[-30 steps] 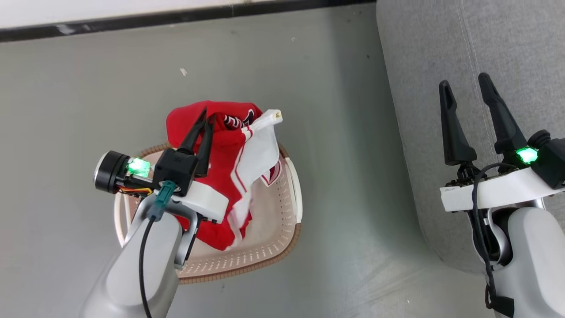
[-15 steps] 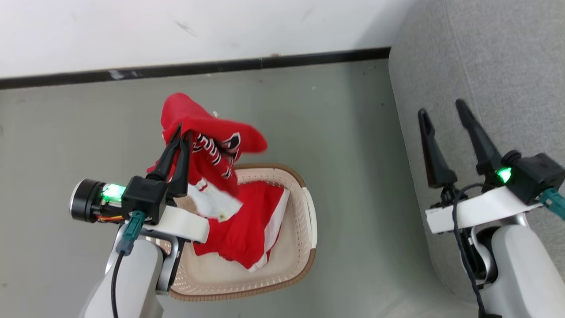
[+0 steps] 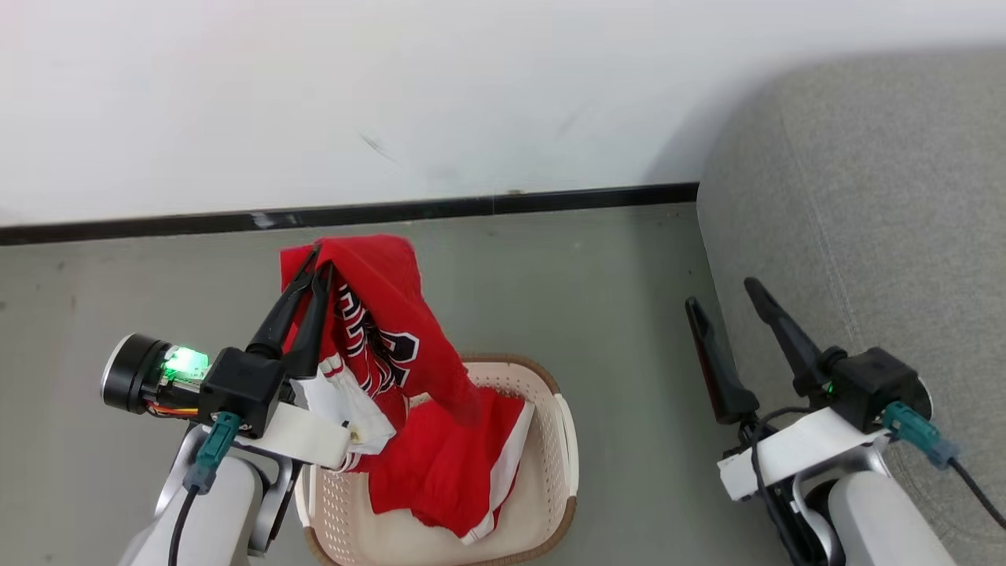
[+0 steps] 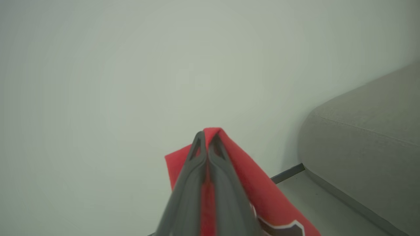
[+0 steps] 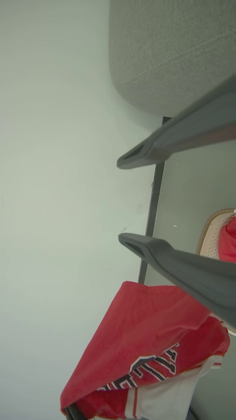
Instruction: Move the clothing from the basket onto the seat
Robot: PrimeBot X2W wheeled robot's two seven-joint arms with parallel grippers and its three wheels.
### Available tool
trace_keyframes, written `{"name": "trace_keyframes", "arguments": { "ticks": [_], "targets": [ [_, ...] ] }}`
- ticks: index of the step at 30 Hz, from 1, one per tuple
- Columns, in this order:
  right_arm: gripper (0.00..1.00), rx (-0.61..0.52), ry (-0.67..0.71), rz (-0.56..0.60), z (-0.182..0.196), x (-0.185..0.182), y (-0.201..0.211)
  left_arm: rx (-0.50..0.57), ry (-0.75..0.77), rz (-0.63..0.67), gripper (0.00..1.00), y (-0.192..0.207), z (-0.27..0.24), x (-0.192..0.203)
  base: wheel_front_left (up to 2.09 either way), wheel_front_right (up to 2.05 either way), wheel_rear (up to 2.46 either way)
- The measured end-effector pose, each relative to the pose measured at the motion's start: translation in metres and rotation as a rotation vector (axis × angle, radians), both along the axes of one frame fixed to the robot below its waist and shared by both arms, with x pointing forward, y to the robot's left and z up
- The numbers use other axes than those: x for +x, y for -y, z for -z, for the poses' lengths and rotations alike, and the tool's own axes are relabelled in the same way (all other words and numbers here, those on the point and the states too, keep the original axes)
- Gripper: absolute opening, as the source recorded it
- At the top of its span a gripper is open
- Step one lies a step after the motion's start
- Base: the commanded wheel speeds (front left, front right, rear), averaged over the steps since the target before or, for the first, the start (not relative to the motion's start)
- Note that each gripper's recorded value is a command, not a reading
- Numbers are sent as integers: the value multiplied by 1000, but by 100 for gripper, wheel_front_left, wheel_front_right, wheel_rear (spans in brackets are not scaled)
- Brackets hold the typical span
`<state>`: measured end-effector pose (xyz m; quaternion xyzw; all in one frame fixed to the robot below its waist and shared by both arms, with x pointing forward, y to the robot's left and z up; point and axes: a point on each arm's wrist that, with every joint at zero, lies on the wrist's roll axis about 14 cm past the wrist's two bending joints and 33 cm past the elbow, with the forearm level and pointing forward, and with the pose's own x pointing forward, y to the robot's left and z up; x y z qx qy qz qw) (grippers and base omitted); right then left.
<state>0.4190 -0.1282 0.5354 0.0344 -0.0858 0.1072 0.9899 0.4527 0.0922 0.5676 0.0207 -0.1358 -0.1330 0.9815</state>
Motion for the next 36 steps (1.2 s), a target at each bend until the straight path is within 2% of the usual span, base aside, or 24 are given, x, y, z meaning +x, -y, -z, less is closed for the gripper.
{"name": "trace_keyframes", "arguments": {
  "ticks": [6,15,27,31,36],
  "targets": [
    [100,8,9,-46,-6,-15,-15,15,46,24,0,1,-18,-14,0,0,0],
    [100,-20,20,-191,-10,-43,-59,26,158,100,0,14,-59,-40,0,0,0],
    [100,-48,60,-479,-21,-87,-141,43,186,179,0,36,-85,-66,0,0,0],
    [100,-77,72,-540,-22,-95,-157,52,179,198,0,42,-88,-72,0,0,0],
    [100,-174,91,-579,-18,-90,-165,58,173,233,0,53,-93,-81,0,0,0]
  ]
}}
